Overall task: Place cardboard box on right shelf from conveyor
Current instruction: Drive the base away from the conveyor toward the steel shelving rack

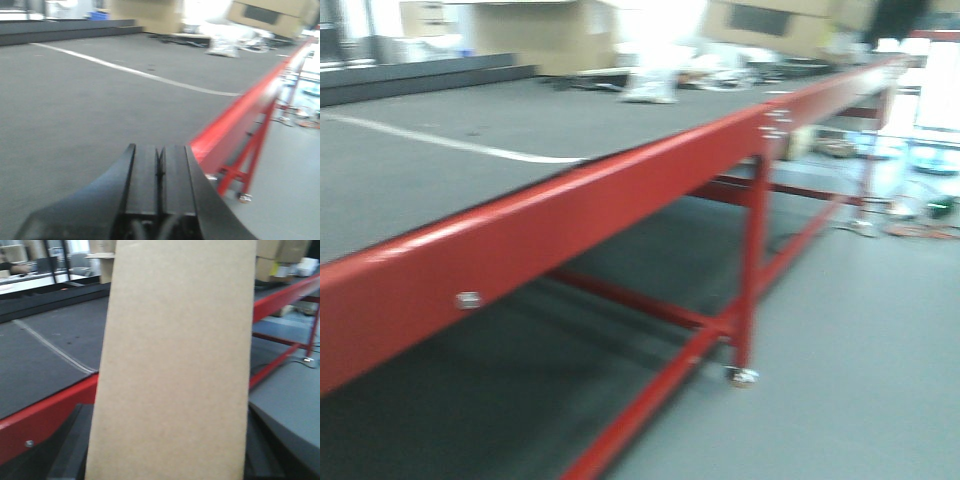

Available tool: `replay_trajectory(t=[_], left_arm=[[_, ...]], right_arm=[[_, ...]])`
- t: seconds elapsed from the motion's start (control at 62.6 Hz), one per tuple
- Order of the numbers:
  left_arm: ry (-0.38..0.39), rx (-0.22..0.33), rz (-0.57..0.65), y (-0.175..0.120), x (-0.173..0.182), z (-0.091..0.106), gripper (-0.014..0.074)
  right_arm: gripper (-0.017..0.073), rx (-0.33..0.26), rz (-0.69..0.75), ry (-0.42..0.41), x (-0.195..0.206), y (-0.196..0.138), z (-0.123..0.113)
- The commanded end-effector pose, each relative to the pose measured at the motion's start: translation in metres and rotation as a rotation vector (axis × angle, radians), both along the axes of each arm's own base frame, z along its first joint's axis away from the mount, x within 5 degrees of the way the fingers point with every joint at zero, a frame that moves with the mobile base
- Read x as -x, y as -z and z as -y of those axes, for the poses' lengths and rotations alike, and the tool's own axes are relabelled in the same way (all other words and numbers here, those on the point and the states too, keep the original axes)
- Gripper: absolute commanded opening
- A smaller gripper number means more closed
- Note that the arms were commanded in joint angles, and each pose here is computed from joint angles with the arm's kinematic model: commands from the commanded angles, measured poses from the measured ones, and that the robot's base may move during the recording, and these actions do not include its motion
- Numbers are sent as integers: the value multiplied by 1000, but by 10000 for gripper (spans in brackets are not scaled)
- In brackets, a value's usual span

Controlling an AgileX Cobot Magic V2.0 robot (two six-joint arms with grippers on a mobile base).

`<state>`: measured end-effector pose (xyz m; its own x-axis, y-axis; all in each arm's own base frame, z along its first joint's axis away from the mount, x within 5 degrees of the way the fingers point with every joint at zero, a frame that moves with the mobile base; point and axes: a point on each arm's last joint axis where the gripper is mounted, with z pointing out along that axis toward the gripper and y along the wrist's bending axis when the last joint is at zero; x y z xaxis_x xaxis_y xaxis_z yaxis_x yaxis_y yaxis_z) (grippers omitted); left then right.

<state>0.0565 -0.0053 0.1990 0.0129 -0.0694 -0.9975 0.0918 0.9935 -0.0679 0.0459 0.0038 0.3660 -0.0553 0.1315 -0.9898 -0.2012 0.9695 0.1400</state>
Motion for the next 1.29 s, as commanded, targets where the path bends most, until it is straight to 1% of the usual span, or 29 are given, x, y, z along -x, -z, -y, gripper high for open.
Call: replay_trajectory(t=[0.0, 1.278], left_arm=[[-2, 21, 103, -10, 2, -1, -119], [-2, 21, 99, -10, 1, -1, -119]], right_arm=[[226, 8, 119, -11, 2, -17, -1], [226, 8, 118, -11, 2, -17, -1]])
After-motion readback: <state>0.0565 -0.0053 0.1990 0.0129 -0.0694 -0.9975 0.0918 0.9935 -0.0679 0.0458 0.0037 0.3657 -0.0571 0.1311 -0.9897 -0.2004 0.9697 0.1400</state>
